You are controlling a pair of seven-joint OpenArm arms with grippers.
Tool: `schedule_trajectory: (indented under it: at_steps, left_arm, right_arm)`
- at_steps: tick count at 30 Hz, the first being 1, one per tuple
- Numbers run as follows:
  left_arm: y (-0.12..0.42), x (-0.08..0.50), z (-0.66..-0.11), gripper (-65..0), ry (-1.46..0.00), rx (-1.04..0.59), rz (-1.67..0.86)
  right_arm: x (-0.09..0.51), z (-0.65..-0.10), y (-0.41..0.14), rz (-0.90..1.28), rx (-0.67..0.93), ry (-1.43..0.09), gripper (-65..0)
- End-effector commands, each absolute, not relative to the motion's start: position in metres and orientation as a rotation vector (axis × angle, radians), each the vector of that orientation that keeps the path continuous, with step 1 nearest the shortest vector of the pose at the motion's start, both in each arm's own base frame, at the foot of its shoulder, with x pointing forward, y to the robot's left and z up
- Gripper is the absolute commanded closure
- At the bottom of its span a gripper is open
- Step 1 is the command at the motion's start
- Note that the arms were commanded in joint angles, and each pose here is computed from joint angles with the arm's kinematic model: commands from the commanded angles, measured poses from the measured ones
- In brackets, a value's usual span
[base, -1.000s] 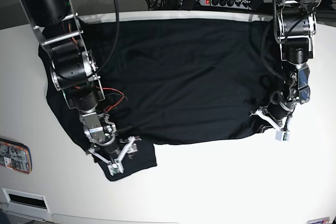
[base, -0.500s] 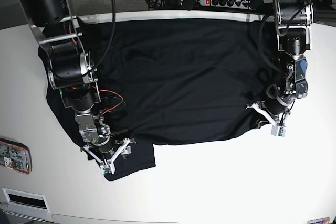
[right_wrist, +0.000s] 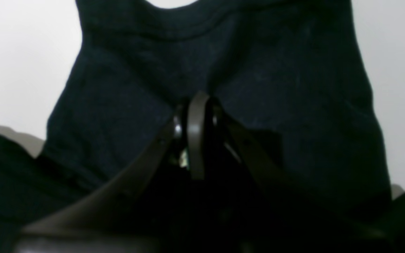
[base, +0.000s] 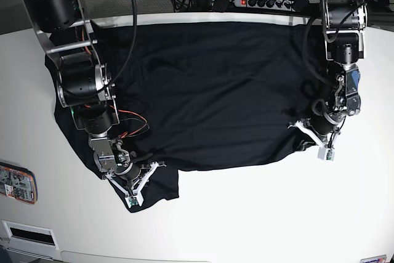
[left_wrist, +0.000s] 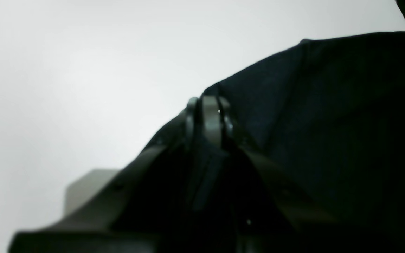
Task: Fold the T-shirt properly
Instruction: 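Lift both hem corners and fold them over toward the collar edge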
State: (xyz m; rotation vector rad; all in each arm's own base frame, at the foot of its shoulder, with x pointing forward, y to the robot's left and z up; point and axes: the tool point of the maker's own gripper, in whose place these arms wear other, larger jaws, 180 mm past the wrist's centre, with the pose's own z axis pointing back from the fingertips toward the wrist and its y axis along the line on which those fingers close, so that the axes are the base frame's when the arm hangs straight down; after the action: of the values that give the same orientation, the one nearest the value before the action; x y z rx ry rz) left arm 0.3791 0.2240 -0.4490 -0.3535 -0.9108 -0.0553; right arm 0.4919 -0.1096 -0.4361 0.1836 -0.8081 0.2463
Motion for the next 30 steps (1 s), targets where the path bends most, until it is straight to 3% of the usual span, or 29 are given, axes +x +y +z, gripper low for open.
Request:
schedule_trajectory:
  at_steps: [1, 7, 14, 21, 30]
  left_arm:
    - [0.226, 0.353, -0.476, 0.0, -0.763, -0.308, -0.110]
    - [0.226, 0.353, -0.476, 0.0, -0.763, -0.308, -0.110]
    - [0.241, 0.355, -0.471, 0.0, -0.768, -0.281, -0.115]
    - [0.255, 0.356, -0.467, 0.0, -0.771, -0.255, -0.119]
    - [0.288, 0.370, -0.444, 0.0, -0.806, -0.189, -0.133]
  right_arm:
    - [0.503, -0.423, -0.107, 0.258, 0.185, -0.825, 0.0]
    - [0.524, -0.388, -0.098, 0.288, 0.191, -0.940, 0.0]
    - [0.488, -0.412, -0.082, 0.336, 0.205, -0.894, 0.0]
    - [0.501, -0.371, -0.073, 0.379, 0.194, -0.969, 0.0]
    - [0.516, -0.336, -0.098, 0.273, 0.192, -1.049, 0.0]
